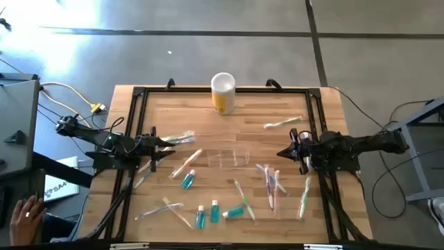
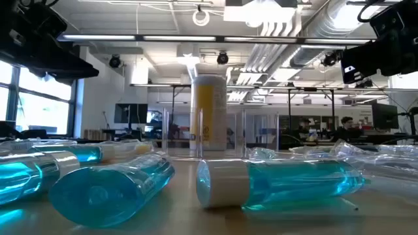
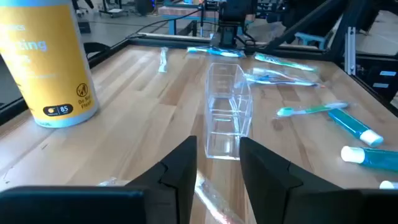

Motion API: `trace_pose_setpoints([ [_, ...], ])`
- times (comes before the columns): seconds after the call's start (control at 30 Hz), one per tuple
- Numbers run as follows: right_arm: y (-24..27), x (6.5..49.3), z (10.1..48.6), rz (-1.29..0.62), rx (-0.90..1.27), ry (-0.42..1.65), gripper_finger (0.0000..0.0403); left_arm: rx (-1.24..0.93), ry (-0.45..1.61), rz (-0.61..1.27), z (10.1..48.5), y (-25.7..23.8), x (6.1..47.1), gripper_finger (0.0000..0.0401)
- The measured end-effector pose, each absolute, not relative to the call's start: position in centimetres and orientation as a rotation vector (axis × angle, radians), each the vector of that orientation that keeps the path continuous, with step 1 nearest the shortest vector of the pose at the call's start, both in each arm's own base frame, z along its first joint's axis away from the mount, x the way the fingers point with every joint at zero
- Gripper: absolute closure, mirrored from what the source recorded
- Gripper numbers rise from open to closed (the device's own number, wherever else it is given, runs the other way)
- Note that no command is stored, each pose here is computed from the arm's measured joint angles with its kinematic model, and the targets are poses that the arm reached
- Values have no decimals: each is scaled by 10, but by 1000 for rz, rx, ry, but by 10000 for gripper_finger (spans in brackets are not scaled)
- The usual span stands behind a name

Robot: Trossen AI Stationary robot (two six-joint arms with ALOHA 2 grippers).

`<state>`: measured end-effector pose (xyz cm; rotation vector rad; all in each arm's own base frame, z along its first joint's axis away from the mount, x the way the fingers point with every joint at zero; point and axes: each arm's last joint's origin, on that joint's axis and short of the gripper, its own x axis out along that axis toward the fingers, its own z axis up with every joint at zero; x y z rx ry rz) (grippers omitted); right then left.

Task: Pick & Place toothbrushing station
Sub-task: Put the blue mouthwash into the middle part of the transparent organizer

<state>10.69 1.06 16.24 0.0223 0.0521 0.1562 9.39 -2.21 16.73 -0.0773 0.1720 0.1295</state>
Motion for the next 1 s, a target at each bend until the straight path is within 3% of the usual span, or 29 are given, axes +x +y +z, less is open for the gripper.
trace_pose_setpoints([
  [0.73,10,113,152,105,82,167,400,-36,86,131,176,-23,97,283],
  [1.0,12,115,159,176,78,103,400,-23,116,165,206,-27,109,283],
])
